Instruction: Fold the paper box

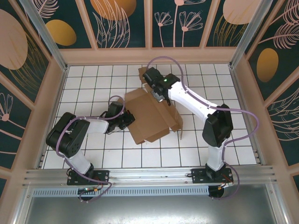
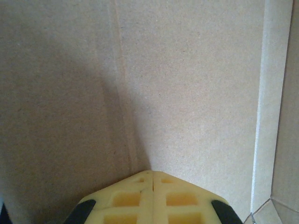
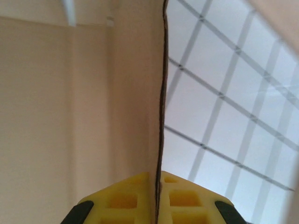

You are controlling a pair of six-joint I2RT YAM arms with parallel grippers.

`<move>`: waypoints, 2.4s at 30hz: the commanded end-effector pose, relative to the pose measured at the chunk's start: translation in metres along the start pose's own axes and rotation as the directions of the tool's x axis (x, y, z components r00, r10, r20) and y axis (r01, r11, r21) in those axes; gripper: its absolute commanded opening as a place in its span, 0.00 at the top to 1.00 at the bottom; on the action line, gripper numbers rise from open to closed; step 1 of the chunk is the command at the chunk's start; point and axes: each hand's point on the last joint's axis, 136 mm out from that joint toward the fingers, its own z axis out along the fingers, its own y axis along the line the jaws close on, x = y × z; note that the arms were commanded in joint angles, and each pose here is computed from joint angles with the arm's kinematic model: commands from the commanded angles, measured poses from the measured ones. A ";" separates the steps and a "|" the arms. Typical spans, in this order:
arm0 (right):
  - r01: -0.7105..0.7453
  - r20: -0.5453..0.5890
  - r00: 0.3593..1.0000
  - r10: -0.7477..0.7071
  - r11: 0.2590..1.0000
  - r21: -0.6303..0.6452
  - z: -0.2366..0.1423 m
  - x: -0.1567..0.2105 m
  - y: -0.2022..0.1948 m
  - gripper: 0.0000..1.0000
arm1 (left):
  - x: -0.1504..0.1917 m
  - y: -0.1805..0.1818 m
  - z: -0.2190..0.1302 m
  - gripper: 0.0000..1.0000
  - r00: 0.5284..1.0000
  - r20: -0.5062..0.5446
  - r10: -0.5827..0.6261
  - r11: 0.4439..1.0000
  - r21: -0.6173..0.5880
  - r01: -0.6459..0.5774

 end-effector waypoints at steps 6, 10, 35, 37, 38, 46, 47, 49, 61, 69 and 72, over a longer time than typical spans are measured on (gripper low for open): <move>0.322 -0.078 0.931 -0.356 0.701 0.636 0.017 -0.017 -0.025 1.00 | 0.004 0.017 -0.003 1.00 1.000 -0.009 -0.011 0.997 -0.072 0.010; 0.342 -0.009 0.865 -0.502 0.576 0.743 0.002 -0.034 -0.011 0.97 | 0.005 0.014 -0.004 1.00 1.000 -0.011 -0.014 0.998 -0.060 0.014; 0.152 0.399 0.900 -0.174 0.985 0.087 -0.001 -0.033 0.035 0.55 | -0.006 -0.014 -0.023 1.00 0.999 0.034 -0.003 0.999 0.044 0.001; 0.104 0.453 0.888 -0.078 0.994 -0.034 -0.017 -0.038 0.033 0.44 | -0.002 -0.007 -0.021 1.00 1.000 0.021 -0.002 1.000 0.027 0.002; 0.052 0.473 0.881 0.001 0.994 -0.098 -0.025 -0.041 0.025 0.42 | -0.001 -0.004 -0.020 1.00 1.000 0.017 0.001 1.000 0.017 -0.001; -0.461 0.200 0.775 0.600 0.752 -0.471 0.003 -0.008 -0.050 0.47 | -0.001 -0.005 -0.021 1.00 1.000 0.010 0.013 1.000 0.012 -0.013; -0.516 0.149 0.766 0.625 0.737 -0.437 0.017 0.004 -0.052 0.52 | 0.001 -0.005 -0.022 1.00 1.000 0.004 0.014 1.000 0.013 -0.014; -0.585 0.068 0.760 0.646 0.726 -0.361 0.045 0.028 -0.053 0.63 | 0.005 -0.008 -0.024 1.00 1.000 -0.019 0.013 0.999 0.030 -0.013; -0.601 -0.302 0.791 0.532 0.769 -0.220 0.171 0.066 0.010 0.61 | 0.065 -0.021 -0.012 0.96 0.969 -0.192 0.156 0.988 0.030 -0.153; -0.488 -0.298 0.866 0.400 0.803 -0.341 0.184 0.036 0.056 0.53 | 0.114 -0.028 0.008 0.89 0.876 -0.411 0.253 0.968 0.108 -0.228; -0.456 -0.312 0.884 0.350 0.795 -0.400 0.185 0.032 0.077 0.53 | 0.124 -0.048 0.014 0.86 0.840 -0.438 0.321 0.947 0.147 -0.285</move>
